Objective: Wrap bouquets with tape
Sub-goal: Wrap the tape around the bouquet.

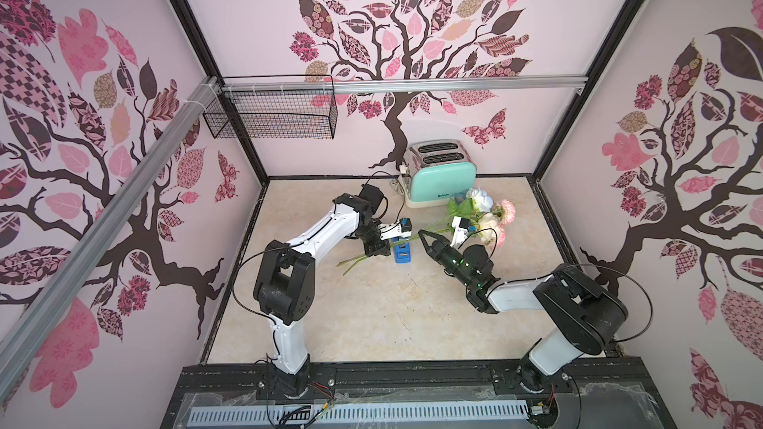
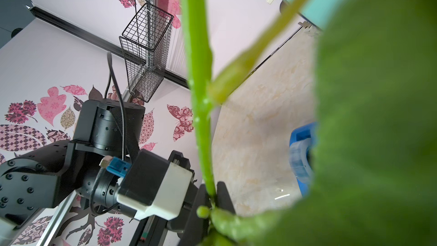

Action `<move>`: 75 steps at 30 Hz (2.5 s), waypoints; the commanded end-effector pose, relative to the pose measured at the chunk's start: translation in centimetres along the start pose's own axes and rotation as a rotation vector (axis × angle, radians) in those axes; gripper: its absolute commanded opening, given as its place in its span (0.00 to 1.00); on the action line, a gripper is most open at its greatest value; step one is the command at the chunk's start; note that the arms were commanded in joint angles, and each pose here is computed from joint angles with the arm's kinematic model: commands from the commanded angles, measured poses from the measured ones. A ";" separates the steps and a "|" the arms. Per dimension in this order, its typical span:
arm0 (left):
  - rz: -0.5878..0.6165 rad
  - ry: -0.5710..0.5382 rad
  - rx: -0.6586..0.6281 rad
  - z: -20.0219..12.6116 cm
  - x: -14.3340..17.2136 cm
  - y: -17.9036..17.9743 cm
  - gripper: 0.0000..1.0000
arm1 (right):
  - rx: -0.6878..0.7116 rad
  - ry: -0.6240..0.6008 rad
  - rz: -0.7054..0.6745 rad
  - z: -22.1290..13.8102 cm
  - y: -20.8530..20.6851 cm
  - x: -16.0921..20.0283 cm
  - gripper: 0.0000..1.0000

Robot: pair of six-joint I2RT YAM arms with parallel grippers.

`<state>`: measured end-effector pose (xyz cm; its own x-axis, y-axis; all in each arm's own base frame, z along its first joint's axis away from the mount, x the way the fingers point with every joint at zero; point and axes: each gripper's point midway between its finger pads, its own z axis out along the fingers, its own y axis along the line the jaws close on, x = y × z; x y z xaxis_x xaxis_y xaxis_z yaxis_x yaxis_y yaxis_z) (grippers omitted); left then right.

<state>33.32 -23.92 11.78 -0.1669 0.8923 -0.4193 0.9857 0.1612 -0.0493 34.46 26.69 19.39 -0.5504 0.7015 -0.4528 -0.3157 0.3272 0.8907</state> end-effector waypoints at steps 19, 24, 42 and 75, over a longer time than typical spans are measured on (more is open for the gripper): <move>0.210 0.039 -0.537 1.8 1.7 -0.6 0.00 | 0.451 0.473 -0.152 -10.6 -1.3 4.5 0.61; 0.246 0.064 -0.532 2.7 2.0 -1.4 0.00 | 0.462 0.513 -0.102 -12.6 -0.9 5.1 0.57; 0.298 0.075 -0.464 5.2 3.2 -7.5 0.00 | 0.456 0.544 -0.194 -2.1 -0.2 1.3 0.53; 0.196 0.011 -0.244 7.0 4.9 -11.8 0.00 | 0.476 0.773 0.075 2.3 -10.4 9.0 0.33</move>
<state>22.77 -23.80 4.70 -0.0116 0.9320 -0.3622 0.9396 0.1340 0.3148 34.81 31.04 7.79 -0.9670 0.1592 -0.1990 -0.0489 0.6506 0.7578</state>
